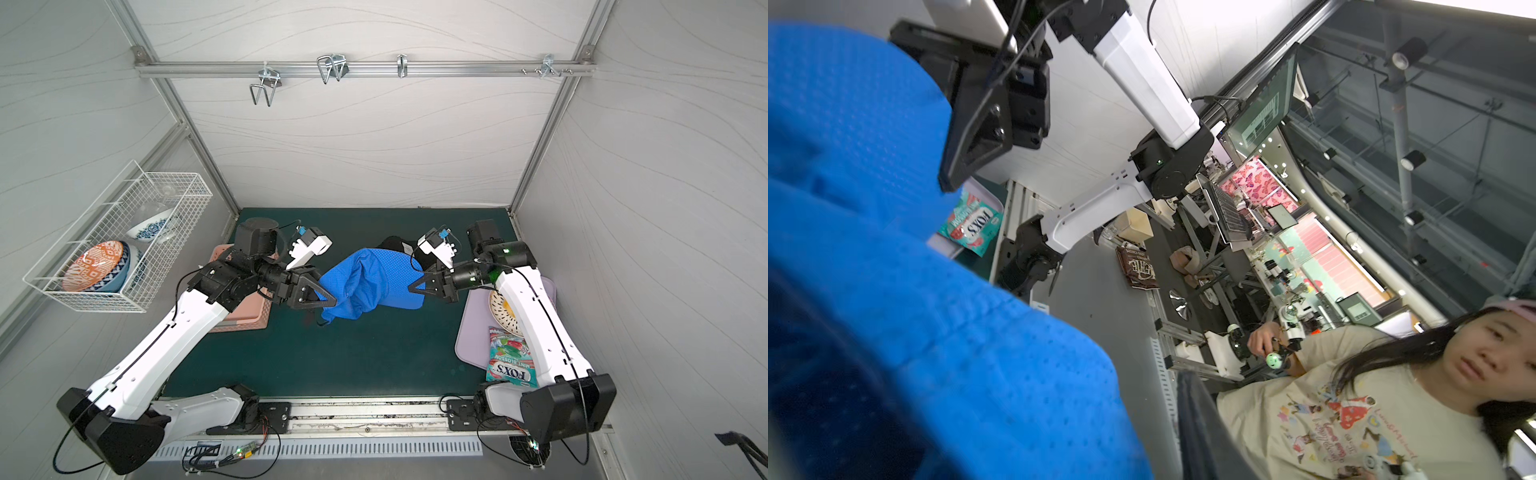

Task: Turn the baseball cap inside out
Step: Turn over the baseball cap.

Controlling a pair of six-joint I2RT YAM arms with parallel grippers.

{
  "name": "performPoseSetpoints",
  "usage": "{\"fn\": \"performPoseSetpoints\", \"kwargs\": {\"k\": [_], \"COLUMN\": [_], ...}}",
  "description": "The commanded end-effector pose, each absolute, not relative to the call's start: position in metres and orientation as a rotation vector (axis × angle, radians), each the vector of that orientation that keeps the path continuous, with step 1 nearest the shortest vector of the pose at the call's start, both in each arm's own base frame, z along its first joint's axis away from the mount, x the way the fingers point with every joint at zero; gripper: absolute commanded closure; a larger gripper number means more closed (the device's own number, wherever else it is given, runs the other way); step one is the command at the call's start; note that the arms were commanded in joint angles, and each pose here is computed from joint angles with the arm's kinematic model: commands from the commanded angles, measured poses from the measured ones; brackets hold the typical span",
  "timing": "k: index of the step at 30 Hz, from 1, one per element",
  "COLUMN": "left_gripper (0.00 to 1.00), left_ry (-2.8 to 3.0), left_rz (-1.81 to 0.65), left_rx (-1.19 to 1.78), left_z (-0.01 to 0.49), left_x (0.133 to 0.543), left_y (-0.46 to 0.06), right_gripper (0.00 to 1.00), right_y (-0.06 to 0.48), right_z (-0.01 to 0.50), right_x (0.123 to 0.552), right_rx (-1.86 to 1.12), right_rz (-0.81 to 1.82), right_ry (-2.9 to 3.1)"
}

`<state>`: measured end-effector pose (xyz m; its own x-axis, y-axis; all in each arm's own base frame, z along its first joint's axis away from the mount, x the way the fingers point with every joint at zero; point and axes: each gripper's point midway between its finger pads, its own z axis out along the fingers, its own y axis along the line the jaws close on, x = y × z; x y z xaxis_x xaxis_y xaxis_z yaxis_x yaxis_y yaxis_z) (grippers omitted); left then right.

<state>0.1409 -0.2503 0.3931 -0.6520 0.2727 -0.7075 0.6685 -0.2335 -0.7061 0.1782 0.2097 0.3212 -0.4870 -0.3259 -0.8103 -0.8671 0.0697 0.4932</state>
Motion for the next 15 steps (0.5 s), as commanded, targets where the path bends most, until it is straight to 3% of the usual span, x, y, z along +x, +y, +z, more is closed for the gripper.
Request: {"fn": "performPoseSetpoints", "kwargs": {"k": [1, 6, 8, 10, 15], "left_gripper": [0.6, 0.43, 0.19, 0.01, 0.0], "left_ry": [1.639, 1.817, 1.893, 1.969, 1.935], "left_rz": [-1.862, -1.489, -1.375, -1.24, -0.872], "left_rx": [1.129, 0.848, 0.782, 0.722, 0.581], "left_z": [0.41, 0.378, 0.362, 0.349, 0.364], "left_x": [0.155, 0.224, 0.243, 0.259, 0.277], "left_y": [-0.239, -0.216, -0.211, -0.203, -0.171], "right_gripper": [1.0, 1.0, 1.0, 1.0, 1.0], "right_y": [0.207, 0.205, 0.205, 0.205, 0.203], "right_z": [0.336, 0.343, 0.348, 0.35, 0.349], "right_x": [0.158, 0.15, 0.148, 0.148, 0.162], "right_rx": [-1.14, -1.107, -1.094, -1.079, -1.0], "right_rz": [1.492, 1.492, 1.486, 1.478, 1.387], "right_ry": [1.827, 1.826, 1.809, 1.796, 1.837]}}
